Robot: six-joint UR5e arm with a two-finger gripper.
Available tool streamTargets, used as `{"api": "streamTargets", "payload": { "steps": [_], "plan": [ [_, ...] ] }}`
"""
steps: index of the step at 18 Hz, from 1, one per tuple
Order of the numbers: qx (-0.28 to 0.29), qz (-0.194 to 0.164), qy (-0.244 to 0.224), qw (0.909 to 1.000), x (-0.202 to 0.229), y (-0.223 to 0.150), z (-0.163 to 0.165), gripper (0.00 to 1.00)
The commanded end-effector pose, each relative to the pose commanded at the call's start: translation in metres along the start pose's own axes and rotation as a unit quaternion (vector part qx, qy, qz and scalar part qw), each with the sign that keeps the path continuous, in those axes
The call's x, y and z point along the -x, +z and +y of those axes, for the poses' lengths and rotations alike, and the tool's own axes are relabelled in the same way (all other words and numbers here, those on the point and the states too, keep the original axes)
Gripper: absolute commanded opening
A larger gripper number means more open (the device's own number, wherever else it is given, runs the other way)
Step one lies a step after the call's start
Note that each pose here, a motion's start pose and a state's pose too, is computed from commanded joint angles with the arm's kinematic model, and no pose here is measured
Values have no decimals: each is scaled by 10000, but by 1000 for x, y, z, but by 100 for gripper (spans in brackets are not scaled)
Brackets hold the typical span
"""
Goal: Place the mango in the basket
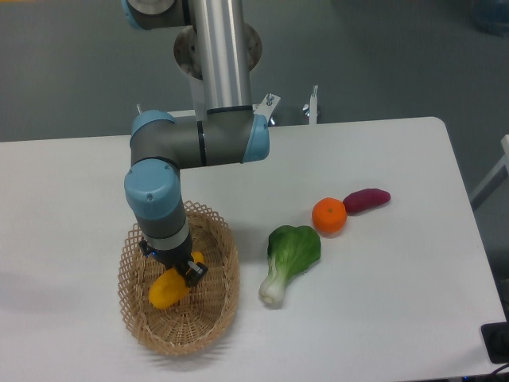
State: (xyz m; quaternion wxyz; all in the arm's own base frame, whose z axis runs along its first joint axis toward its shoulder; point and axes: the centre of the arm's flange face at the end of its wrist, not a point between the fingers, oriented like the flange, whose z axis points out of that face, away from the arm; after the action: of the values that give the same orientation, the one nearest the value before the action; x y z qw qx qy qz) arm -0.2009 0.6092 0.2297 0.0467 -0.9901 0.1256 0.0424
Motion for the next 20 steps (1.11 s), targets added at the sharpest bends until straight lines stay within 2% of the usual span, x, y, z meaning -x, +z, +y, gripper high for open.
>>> {"api": "streamTargets", "payload": {
  "steps": [1, 3, 8, 13, 15, 17, 20],
  "plan": [
    [-22, -22, 0, 10000, 2, -2, -2, 82],
    [-71, -70, -1, 10000, 4, -8, -4, 100],
    [-171, -165, -33, 9997, 9, -27, -4, 100],
    [-585, -644, -472, 9951, 73, -99, 2, 100],
    [-619, -759, -649, 9931, 104, -129, 19, 100],
    [-560, -692, -777, 9930, 132, -156, 36, 100],
    [-431, -487, -423, 9970, 169, -189, 69, 100]
  ]
}}
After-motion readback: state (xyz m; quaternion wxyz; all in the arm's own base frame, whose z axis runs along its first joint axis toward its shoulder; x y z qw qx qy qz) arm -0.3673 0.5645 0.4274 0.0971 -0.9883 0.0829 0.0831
